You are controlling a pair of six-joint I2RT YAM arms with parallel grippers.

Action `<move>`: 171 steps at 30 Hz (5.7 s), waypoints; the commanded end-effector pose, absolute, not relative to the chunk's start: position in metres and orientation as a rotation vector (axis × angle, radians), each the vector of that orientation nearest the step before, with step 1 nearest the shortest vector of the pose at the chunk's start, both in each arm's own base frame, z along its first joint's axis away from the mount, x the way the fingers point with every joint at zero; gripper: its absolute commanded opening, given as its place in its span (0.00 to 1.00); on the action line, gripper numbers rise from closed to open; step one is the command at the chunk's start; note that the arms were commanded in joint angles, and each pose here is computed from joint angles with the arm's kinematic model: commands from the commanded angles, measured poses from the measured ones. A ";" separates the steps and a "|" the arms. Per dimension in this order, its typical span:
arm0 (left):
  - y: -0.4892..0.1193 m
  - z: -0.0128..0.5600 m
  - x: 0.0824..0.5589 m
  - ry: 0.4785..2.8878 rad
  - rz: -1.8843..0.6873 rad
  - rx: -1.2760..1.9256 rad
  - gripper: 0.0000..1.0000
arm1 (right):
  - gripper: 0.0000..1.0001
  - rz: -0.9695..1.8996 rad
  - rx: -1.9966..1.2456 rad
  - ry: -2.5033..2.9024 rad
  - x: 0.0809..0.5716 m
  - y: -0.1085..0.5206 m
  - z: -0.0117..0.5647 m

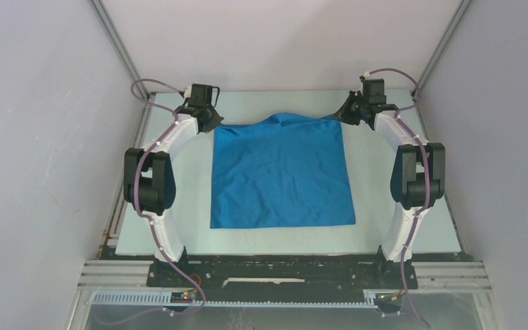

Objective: Fold the napkin into a case and place the utensils inside
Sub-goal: Fold and flatten the napkin at the center of the board, then smooth out the rectangle-folded napkin at the center of the board.

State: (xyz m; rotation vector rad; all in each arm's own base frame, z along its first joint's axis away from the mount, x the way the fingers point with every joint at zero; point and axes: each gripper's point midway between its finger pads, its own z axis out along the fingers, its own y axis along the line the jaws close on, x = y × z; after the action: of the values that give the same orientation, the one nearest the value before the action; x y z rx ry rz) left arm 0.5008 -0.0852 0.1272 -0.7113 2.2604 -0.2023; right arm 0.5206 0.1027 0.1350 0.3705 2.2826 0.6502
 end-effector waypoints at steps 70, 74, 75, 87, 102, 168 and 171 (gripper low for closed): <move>-0.085 0.035 0.154 2.675 -0.175 -0.672 0.00 | 0.00 0.319 0.949 2.673 0.190 0.062 0.021; -0.087 0.029 0.147 2.713 -0.179 -0.693 0.00 | 0.00 0.315 0.965 2.680 0.184 0.062 0.024; -0.087 0.029 0.146 2.713 -0.178 -0.695 0.00 | 0.00 0.309 0.969 2.686 0.182 0.062 0.023; -0.085 0.017 0.138 2.748 -0.112 -0.715 0.00 | 0.00 0.241 0.986 2.713 0.181 0.059 0.013; -0.088 0.003 0.135 2.784 -0.090 -0.698 0.00 | 0.00 0.180 0.972 2.729 0.183 0.054 0.004; -0.190 0.148 0.267 2.218 -0.945 -0.482 1.00 | 1.00 1.059 0.226 2.238 0.291 0.174 0.143; -0.219 0.152 0.309 2.099 -1.083 -0.474 0.98 | 1.00 1.307 0.165 2.140 0.322 0.214 0.154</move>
State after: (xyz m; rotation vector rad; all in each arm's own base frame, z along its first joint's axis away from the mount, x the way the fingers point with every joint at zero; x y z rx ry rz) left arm 0.2500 -0.1738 0.1153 -0.5435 2.3380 -0.8060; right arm 0.2772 0.1564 0.1088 0.3818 2.3763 0.9418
